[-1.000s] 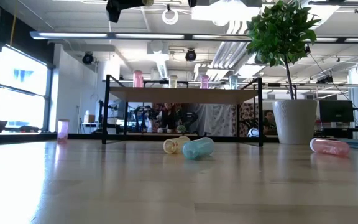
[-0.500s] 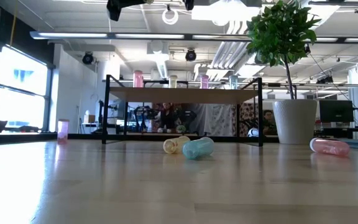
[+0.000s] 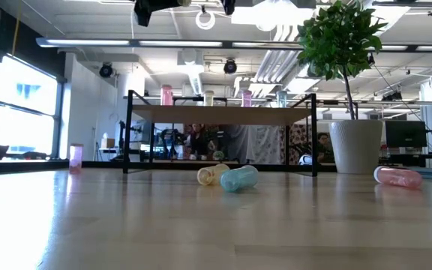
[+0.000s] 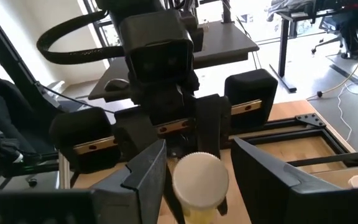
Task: Pick and place medicine bottles onto shelf by color
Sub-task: Put the bottom yellow pill bottle aligned with the yellow pill bottle on the shelf
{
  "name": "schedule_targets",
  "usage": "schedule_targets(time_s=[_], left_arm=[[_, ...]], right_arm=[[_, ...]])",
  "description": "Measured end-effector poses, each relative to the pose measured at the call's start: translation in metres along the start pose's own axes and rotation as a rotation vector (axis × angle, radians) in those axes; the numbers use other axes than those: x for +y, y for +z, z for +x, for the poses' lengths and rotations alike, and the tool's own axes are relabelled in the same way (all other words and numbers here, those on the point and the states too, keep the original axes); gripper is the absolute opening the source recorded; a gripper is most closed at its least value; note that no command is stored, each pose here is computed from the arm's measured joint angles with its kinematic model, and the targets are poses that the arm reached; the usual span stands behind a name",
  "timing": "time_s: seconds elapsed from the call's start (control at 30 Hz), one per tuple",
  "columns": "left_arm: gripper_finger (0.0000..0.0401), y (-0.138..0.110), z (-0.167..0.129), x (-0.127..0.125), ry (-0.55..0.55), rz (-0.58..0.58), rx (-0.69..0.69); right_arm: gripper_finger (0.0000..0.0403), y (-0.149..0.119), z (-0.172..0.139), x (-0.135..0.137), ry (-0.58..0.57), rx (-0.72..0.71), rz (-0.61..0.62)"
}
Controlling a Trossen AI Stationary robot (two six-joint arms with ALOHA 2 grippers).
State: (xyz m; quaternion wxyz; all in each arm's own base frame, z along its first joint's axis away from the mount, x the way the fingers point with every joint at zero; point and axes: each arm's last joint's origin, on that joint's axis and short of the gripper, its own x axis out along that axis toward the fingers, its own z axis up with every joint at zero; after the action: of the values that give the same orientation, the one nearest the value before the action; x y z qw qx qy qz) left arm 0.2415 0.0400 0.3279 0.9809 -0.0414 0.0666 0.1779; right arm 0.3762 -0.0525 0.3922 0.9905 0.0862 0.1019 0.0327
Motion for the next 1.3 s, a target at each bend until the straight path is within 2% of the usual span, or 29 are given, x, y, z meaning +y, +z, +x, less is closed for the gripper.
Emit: schedule_targets(time_s=[0.67,1.03,1.3], left_arm=[[0.0099,0.0009,-0.0010,0.0012,0.038,0.039,-0.007],[0.0099,0.0009,-0.0010,0.0020,0.062,0.041,-0.008],[0.0100,0.0009,-0.0010,0.0020,0.062,0.041,-0.008]], right_arm=[[0.0169,-0.0017,-0.0010,-0.0020,-0.066,0.017,0.002],[0.0103,-0.0029,-0.0012,-0.0020,-0.067,0.029,0.005],[0.0108,-0.0029,-0.0012,-0.0021,-0.067,0.029,0.005]])
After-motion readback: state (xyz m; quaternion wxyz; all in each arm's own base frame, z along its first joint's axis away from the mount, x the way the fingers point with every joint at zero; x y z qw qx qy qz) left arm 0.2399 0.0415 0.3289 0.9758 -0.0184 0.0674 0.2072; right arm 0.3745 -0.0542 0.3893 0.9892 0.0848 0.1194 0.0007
